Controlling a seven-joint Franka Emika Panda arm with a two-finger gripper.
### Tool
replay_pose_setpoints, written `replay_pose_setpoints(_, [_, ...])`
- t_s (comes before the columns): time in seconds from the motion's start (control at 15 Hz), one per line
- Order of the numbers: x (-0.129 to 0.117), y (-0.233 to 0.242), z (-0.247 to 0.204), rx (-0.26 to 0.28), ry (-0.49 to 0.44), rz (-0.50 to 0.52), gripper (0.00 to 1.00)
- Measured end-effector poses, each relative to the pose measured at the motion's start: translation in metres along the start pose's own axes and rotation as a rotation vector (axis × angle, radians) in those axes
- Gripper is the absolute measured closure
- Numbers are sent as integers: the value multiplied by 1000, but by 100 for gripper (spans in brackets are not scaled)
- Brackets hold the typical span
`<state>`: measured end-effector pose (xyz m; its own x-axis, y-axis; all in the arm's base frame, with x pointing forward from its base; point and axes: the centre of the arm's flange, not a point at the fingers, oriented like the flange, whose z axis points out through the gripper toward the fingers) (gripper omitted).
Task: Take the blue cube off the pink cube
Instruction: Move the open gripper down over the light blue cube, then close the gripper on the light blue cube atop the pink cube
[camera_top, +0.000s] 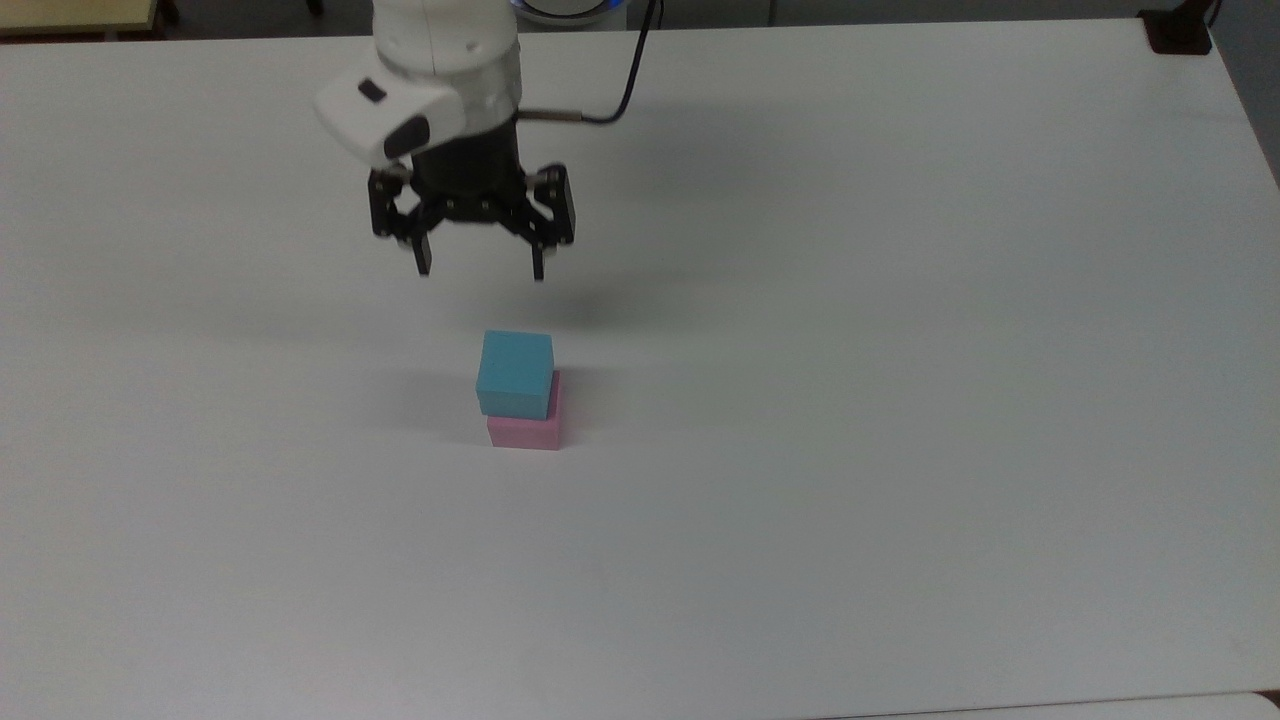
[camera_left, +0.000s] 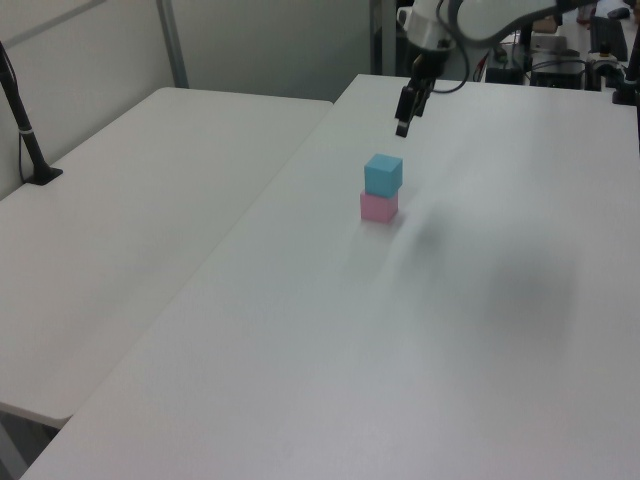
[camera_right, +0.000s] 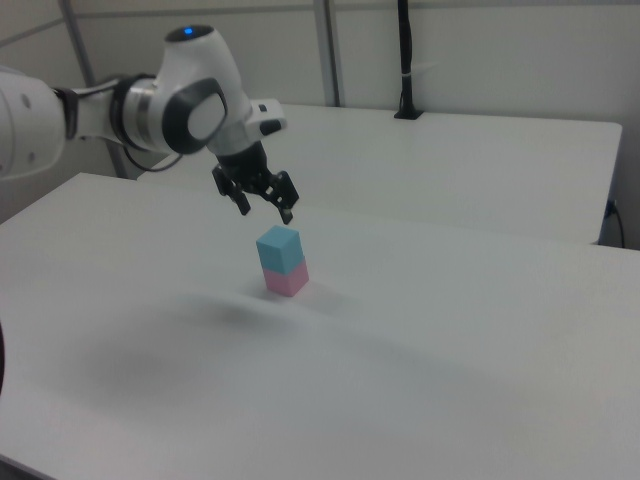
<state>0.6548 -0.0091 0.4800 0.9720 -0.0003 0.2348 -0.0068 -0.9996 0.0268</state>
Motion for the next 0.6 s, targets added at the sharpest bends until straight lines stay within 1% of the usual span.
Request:
replay_pose_setpoints(0.13, [7, -1, 28, -4, 28, -3, 0])
replay_pose_setpoints(0.2, [8, -3, 38, -5, 26, -5, 0])
replay_pose_setpoints(0.47, [7, -21, 91, -1, -15, -32, 0])
replay_pose_setpoints(0.6, [10, -29, 111, -1, -11, -29, 0])
